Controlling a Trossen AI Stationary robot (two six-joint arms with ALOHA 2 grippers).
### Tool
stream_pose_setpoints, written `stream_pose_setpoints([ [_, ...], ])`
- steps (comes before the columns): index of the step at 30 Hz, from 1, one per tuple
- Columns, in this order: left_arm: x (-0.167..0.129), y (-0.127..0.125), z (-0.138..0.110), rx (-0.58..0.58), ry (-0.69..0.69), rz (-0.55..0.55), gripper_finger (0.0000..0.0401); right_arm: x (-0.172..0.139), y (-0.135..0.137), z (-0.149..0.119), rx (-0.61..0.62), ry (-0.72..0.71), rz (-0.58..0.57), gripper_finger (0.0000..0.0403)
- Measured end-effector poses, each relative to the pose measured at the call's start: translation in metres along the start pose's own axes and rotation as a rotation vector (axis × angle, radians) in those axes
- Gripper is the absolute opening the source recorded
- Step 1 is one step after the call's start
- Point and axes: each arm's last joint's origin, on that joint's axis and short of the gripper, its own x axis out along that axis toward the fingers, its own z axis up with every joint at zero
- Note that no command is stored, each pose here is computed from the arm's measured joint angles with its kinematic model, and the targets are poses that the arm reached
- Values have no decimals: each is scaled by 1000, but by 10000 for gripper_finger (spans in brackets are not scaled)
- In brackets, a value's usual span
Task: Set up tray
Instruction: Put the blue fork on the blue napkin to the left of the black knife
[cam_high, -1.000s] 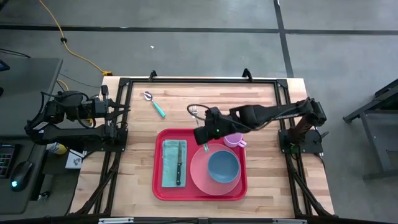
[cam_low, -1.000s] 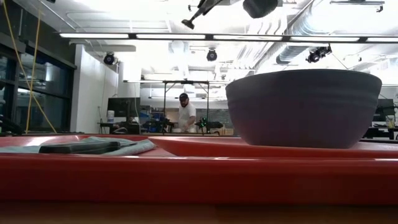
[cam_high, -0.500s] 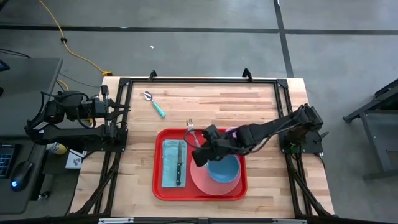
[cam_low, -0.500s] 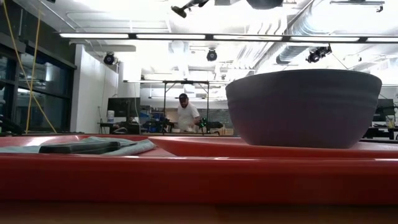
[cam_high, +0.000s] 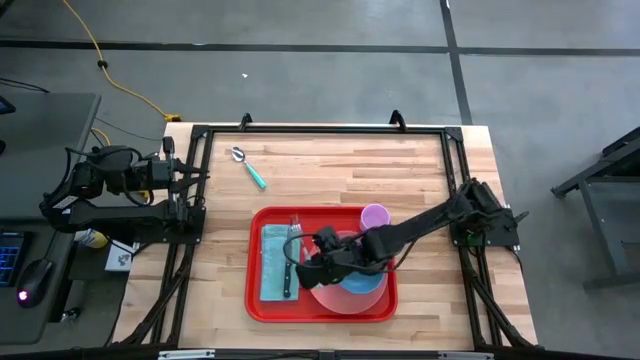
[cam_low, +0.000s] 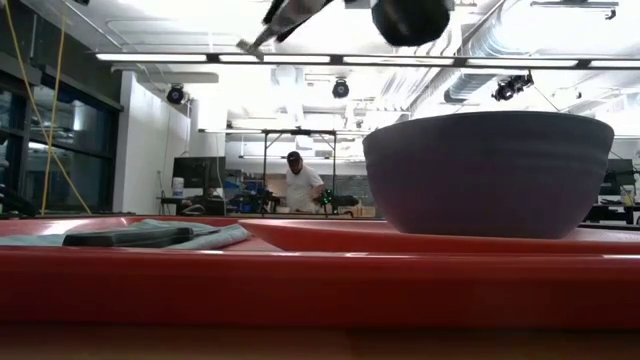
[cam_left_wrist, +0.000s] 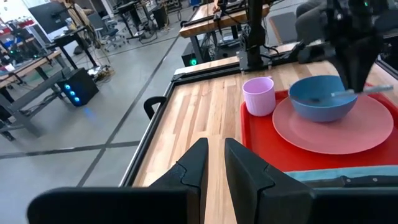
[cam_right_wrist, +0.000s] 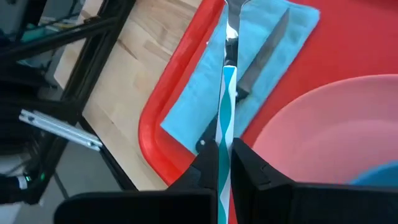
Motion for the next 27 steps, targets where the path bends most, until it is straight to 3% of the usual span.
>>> stream_pose_setpoints([
  [9,0,0,0,-16,3,-1,85,47,6,4,76,-56,118,0],
  [16,0,0,0,-16,3,-1,85,53,9,26,57,-162,168,0],
  [23,0,0,0,-28,3,-1,85,51,16,56,28,-196,187,0],
  [27,0,0,0,-42,3,-1,85,66,25,67,5,-178,186,0],
])
